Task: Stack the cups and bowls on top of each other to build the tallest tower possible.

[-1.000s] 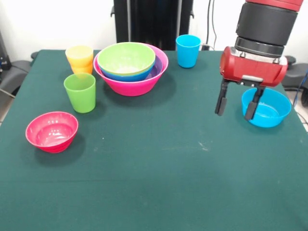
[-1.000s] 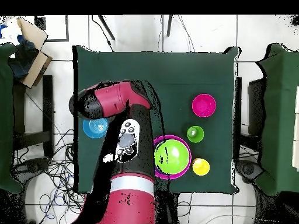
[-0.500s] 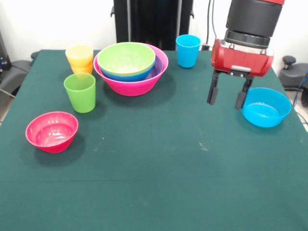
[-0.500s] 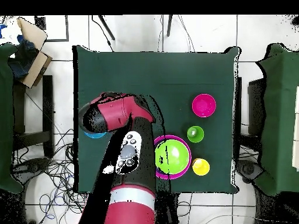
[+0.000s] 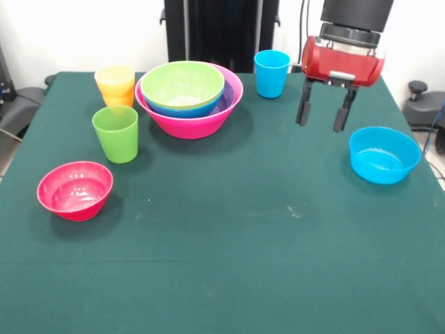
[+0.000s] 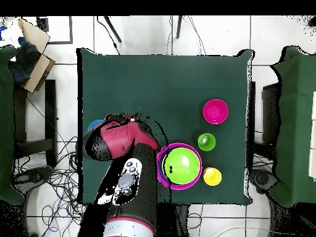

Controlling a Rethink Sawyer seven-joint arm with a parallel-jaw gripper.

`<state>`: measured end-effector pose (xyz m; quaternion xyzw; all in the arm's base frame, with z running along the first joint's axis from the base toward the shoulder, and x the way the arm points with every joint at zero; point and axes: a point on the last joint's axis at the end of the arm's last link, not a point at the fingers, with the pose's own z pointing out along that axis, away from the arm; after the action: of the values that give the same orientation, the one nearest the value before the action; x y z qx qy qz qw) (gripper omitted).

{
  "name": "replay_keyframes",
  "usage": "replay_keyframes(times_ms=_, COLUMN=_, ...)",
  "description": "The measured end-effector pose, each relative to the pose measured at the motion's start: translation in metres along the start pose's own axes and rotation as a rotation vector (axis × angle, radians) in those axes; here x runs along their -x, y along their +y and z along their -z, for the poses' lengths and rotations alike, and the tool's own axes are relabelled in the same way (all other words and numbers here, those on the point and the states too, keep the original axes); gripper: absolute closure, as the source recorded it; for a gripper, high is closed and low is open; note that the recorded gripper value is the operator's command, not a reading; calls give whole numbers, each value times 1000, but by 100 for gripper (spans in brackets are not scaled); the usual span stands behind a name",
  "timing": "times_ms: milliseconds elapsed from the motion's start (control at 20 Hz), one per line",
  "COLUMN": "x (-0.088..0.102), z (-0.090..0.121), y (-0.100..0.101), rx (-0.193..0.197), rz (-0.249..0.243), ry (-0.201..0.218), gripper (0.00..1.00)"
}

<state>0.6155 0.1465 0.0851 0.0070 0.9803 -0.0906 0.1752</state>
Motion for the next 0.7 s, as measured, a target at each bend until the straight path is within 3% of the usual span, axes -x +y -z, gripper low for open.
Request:
replay_keyframes(times_ms=250, x=-21, z=19, y=10, rx=-22, rz=39, ry=6, gripper=0)
replay_keyframes(times_ms=700, x=-31, z=50, y=51, rx=-30, rz=81, ry=-21, gripper=0)
